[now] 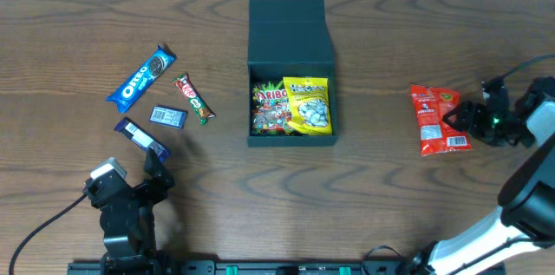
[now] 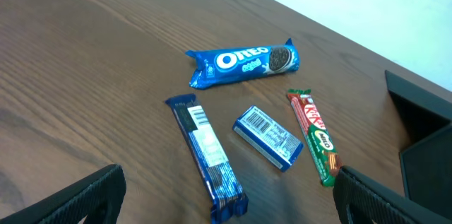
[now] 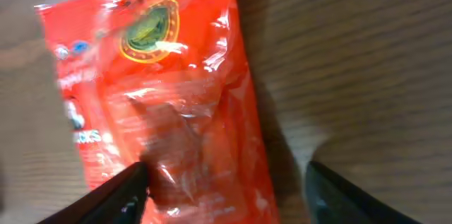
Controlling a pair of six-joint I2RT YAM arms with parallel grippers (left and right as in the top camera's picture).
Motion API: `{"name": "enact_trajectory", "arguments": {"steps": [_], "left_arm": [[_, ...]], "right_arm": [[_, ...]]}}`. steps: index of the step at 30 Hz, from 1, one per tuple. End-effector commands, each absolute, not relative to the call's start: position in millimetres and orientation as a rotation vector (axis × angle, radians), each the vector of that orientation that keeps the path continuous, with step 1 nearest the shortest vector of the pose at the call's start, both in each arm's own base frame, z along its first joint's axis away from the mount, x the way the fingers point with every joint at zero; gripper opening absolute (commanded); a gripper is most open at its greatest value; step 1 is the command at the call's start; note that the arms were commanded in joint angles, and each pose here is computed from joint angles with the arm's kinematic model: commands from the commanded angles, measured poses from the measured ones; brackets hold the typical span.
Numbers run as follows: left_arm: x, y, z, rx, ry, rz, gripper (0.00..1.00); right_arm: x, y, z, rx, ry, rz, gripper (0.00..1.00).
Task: Pack container
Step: 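Move right gripper to the red snack bag and grasp it, then lift the red bag over the box and lower it inside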
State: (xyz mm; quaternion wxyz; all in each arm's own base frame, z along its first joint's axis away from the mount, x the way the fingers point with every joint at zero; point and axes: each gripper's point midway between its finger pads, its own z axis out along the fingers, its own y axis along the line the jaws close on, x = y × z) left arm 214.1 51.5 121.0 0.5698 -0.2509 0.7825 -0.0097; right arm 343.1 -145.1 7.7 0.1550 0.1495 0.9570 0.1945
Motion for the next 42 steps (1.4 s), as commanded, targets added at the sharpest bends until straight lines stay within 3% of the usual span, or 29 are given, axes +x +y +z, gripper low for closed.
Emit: {"name": "enact_trajectory", "arguments": {"steps": [1,7,15,20,26,33,37,42], "left_arm": [[213,54,112,-0.587,1.857,0.009,0.95],[213,54,112,-0.586,1.857,0.009,0.95],[213,54,112,-0.587,1.857,0.009,0.95],[213,54,112,-0.586,1.857,0.009,0.95],[213,54,112,-0.586,1.857,0.009,0.95],[213,54,112,-0.587,1.857,0.009,0.95],[213,54,112,-0.587,1.857,0.009,0.95],[213,54,112,-0.586,1.857,0.009,0.95]], "right_arm": [[335,-130,-15,0.430,2.766,0.687,0.61],[341,-117,-13,0.427,2.705,0.818,0.40],[351,-107,0,0.416,2.618,0.929,0.02],[369,-110,29,0.431,2.602,0.953,0.01],[415,-77,108,0.311,2.577,0.926,0.01],[458,51,179,0.273,2.543,1.055,0.01],[456,140,186,0.262,2.581,1.173,0.01],[441,197,172,0.382,2.681,1.103,0.01]]}}
